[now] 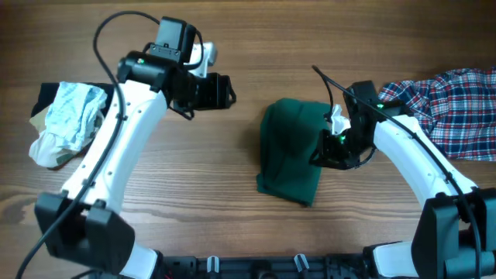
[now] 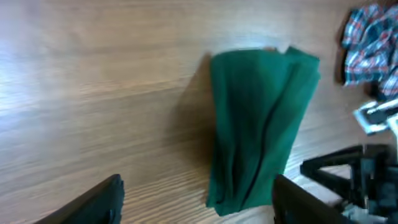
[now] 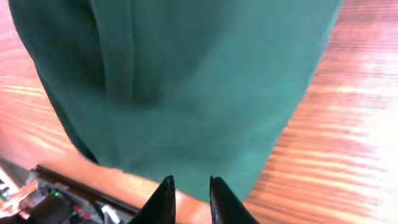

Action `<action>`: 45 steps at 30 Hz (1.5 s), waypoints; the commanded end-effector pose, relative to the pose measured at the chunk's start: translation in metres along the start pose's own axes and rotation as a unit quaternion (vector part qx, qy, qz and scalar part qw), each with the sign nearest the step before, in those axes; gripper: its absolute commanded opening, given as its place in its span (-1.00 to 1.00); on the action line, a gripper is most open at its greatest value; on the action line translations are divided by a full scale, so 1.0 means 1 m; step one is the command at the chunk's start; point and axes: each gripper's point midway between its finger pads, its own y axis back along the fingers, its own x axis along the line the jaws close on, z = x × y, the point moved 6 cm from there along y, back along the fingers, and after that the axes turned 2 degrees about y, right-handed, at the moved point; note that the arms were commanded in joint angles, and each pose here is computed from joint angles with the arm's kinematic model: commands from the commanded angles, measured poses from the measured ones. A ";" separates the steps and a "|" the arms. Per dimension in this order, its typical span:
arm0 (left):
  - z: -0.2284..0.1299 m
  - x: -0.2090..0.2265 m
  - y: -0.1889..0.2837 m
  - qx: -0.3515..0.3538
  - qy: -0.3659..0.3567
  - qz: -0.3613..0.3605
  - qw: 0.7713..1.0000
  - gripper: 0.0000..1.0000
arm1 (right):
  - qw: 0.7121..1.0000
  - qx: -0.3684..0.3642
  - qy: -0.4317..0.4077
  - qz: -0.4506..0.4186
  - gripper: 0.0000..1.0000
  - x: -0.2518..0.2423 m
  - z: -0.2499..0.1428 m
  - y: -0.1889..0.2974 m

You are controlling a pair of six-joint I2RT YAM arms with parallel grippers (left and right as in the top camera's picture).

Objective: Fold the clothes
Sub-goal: 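Grasp the folded green garment's top with both grippers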

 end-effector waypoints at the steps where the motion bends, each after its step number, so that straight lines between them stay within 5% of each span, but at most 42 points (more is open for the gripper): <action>1: -0.033 -0.009 -0.070 0.125 0.009 -0.158 0.980 0.68 | 0.999 -0.047 -0.006 -0.014 -0.35 0.002 0.014 0.009; 4: -0.046 -0.011 -0.100 0.169 0.025 -0.204 0.964 0.81 | 0.997 -0.064 -0.028 -0.017 -0.36 0.001 0.020 0.009; 7: -0.061 -0.015 -0.125 0.208 0.010 -0.205 0.956 0.94 | 0.992 -0.088 -0.081 -0.033 -0.70 -0.003 0.027 0.011; 12: -0.079 -0.028 -0.147 0.240 -0.012 -0.197 0.950 1.00 | 0.988 -0.109 -0.110 -0.027 -0.91 -0.003 0.041 0.006; 27: -0.094 -0.006 -0.184 0.241 0.040 -0.158 0.957 1.00 | 0.989 -0.064 -0.124 -0.043 -0.91 -0.018 0.047 -0.027; 37: -0.113 -0.044 -0.206 0.272 0.067 -0.182 0.943 0.97 | 0.992 -0.054 -0.108 -0.031 -0.91 -0.015 0.045 -0.027; 41: -0.121 -0.047 -0.213 0.285 0.070 -0.183 0.938 0.50 | 0.993 -0.051 -0.103 -0.031 -0.91 -0.015 0.044 -0.028; 42: -0.119 -0.048 -0.214 0.282 0.071 -0.184 0.939 0.12 | 0.993 -0.051 -0.097 -0.031 -0.91 -0.015 0.044 -0.028; 45: -0.118 -0.048 -0.215 0.277 0.076 -0.180 0.941 -0.45 | 0.995 -0.048 -0.084 -0.032 -0.91 -0.015 0.043 -0.028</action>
